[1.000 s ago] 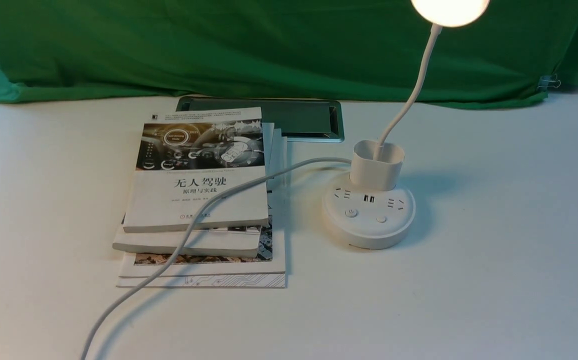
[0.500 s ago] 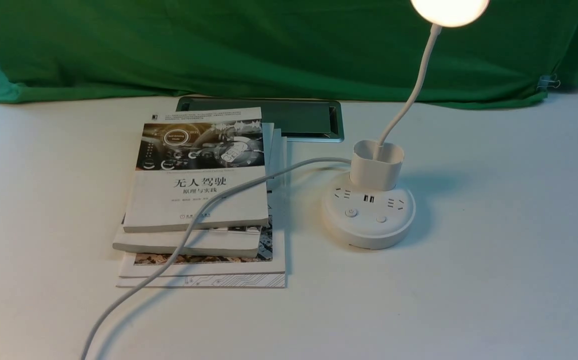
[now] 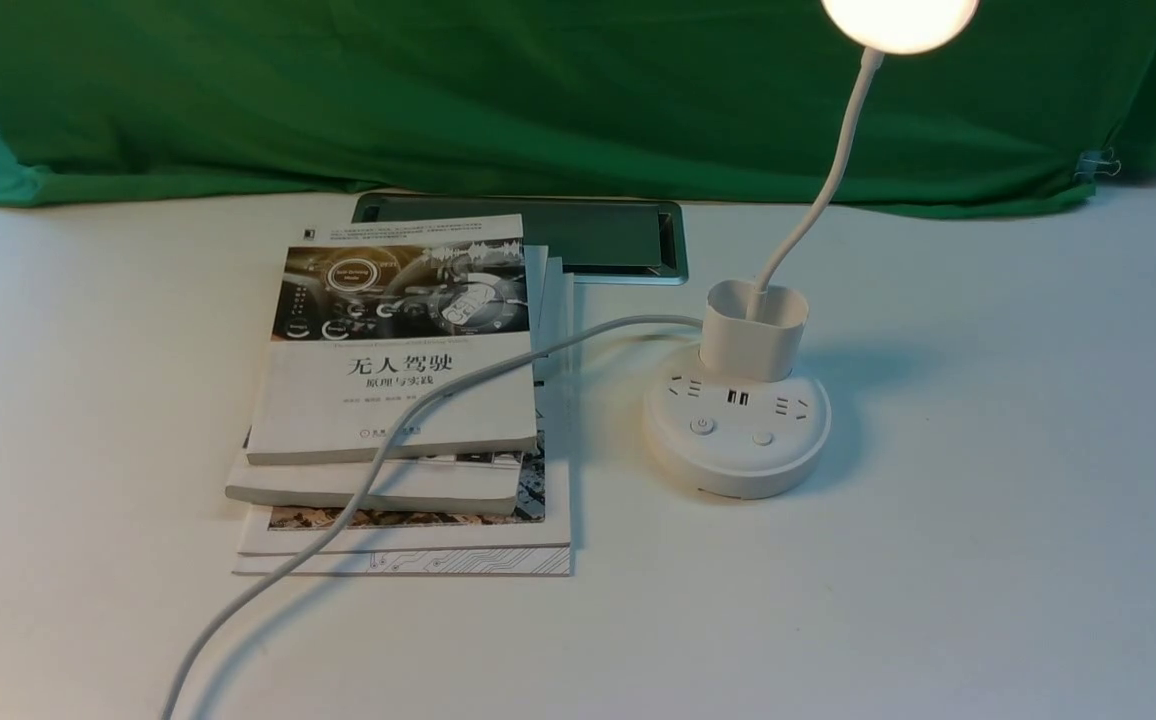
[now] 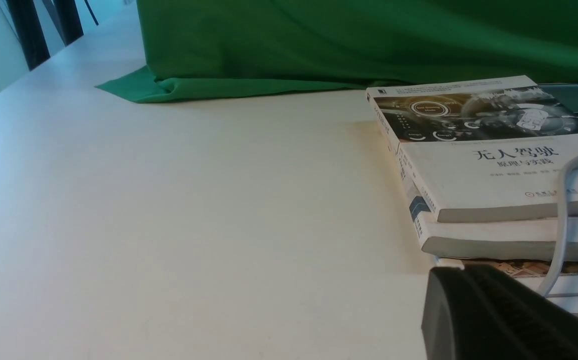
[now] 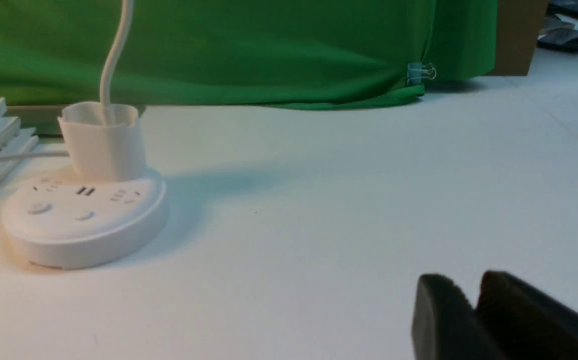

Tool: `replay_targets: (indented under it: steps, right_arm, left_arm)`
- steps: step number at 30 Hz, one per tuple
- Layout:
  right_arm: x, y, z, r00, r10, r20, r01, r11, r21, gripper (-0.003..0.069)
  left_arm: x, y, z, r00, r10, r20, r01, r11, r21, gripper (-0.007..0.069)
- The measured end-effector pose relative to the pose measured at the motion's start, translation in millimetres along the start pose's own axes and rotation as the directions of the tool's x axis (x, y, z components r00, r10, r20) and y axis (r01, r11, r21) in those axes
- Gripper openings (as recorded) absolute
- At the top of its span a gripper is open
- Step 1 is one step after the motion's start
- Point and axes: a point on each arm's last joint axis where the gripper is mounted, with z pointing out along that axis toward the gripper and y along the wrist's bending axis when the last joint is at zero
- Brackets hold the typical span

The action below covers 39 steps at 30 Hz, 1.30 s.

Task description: Turn on the desk lamp on the white desktop with your hand.

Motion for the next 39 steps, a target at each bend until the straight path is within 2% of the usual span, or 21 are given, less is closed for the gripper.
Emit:
replay_targets:
  steps: [8,16,39]
  right_arm:
    - [0.6,-0.3,0.0,1.0,0.004,-0.006,-0.004,1.0,0.003,0.0183]
    - [0.9,1.1,0.0,0.997,0.077,-0.011,-0.077,0.997,-0.011,0.0192]
    - [1.0,1.1,0.0,0.997,0.082,-0.012,-0.082,0.997,-0.012,0.022]
  left_arm:
    - [0.0,0.0,0.0,1.0,0.0,0.0,0.0,1.0,0.0,0.0021]
    - [0.0,0.0,0.0,1.0,0.0,0.0,0.0,1.0,0.0,0.0021]
    - [0.0,0.0,0.0,1.0,0.0,0.0,0.0,1.0,0.0,0.0021]
